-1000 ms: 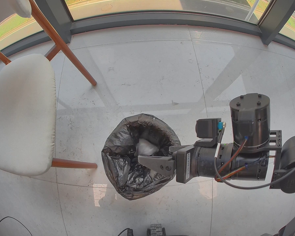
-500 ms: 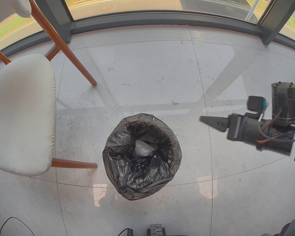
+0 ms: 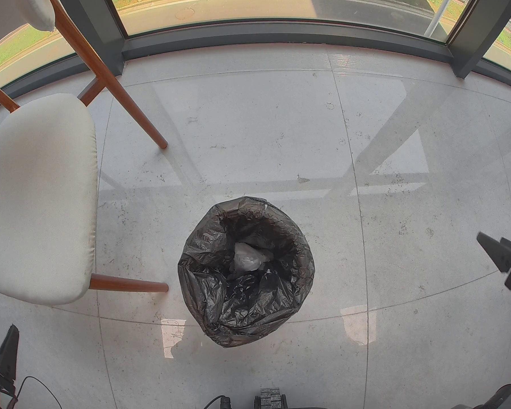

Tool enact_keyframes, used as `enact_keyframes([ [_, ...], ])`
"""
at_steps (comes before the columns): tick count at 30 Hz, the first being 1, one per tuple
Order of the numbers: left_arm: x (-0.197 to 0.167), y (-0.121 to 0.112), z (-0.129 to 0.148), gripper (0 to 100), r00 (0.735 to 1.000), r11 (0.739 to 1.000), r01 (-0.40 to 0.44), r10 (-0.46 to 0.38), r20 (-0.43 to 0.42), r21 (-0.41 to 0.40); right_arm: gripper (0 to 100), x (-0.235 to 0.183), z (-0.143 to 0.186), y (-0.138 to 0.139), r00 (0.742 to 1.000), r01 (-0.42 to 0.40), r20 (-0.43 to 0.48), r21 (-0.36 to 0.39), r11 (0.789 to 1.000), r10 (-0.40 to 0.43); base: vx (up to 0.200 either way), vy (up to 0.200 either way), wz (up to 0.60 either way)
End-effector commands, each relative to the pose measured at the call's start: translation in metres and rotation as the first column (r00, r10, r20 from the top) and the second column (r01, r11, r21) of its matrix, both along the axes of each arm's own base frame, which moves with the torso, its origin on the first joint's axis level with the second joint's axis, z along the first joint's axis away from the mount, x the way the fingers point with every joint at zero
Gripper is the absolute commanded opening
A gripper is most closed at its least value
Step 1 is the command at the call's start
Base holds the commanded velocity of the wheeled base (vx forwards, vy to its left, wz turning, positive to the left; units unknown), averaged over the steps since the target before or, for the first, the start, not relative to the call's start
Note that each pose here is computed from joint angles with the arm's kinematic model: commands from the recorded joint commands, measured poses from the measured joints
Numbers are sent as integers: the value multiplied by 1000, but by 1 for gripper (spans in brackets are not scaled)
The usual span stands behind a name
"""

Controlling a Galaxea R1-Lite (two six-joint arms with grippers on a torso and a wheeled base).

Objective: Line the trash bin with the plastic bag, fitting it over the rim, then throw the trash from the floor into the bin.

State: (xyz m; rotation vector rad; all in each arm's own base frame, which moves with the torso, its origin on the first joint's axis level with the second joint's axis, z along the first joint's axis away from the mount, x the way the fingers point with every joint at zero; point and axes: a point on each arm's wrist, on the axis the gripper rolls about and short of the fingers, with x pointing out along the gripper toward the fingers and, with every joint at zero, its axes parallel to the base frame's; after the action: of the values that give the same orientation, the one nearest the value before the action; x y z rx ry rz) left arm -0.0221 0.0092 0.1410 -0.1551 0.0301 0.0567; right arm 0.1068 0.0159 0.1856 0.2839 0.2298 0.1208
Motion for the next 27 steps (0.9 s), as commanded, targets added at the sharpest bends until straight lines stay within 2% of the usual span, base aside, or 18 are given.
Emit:
enact_keyframes([
  [1,1,-1,-48,100,999,999,28,-29,21,34,100,-79,-50,-15,976,136,183,-83,987,-119,0,0,0],
  [2,1,-1,-48,100,999,999,28,-29,21,34,100,-79,-50,-15,976,136,183,-83,987,-119,0,0,0],
  [4,5,-1,-57,100,999,998,25,-27,26,53,100,-98,-72,-17,963,158,239,-131,979,-123,0,0,0],
  [6,5,-1,-57,100,999,998,25,-27,26,51,100,-102,-75,-17,963,159,239,-144,977,-122,0,0,0],
  [7,5,-1,-58,100,999,999,26,-27,21,46,100,-113,-90,-18,970,158,214,-188,969,-117,0,0,0],
  [9,5,-2,-58,100,999,999,29,-30,21,46,100,-122,-100,-18,969,162,222,-218,963,-112,0,0,0],
  [11,5,-2,-58,100,999,998,38,-39,18,47,100,-128,-111,-17,975,164,190,-266,950,-115,0,0,0],
  [15,5,-3,-58,100,996,996,81,-82,18,45,100,-130,-110,-17,967,185,223,-262,947,-127,0,0,0],
  [17,5,-4,-60,100,991,989,135,-135,-3,61,100,-130,-110,-17,967,182,223,-267,947,-123,0,0,0],
  [21,5,-5,-62,100,980,973,197,-195,-28,121,100,-130,-111,-17,967,180,223,-262,948,-122,0,0,0],
  [22,4,-6,-64,100,972,963,234,-228,-56,134,100,-130,-111,-17,967,179,224,-260,949,-121,0,0,0],
  [27,5,-6,-64,100,973,966,229,-225,-51,119,100,-130,-110,-17,966,187,225,-254,949,-130,0,0,0],
])
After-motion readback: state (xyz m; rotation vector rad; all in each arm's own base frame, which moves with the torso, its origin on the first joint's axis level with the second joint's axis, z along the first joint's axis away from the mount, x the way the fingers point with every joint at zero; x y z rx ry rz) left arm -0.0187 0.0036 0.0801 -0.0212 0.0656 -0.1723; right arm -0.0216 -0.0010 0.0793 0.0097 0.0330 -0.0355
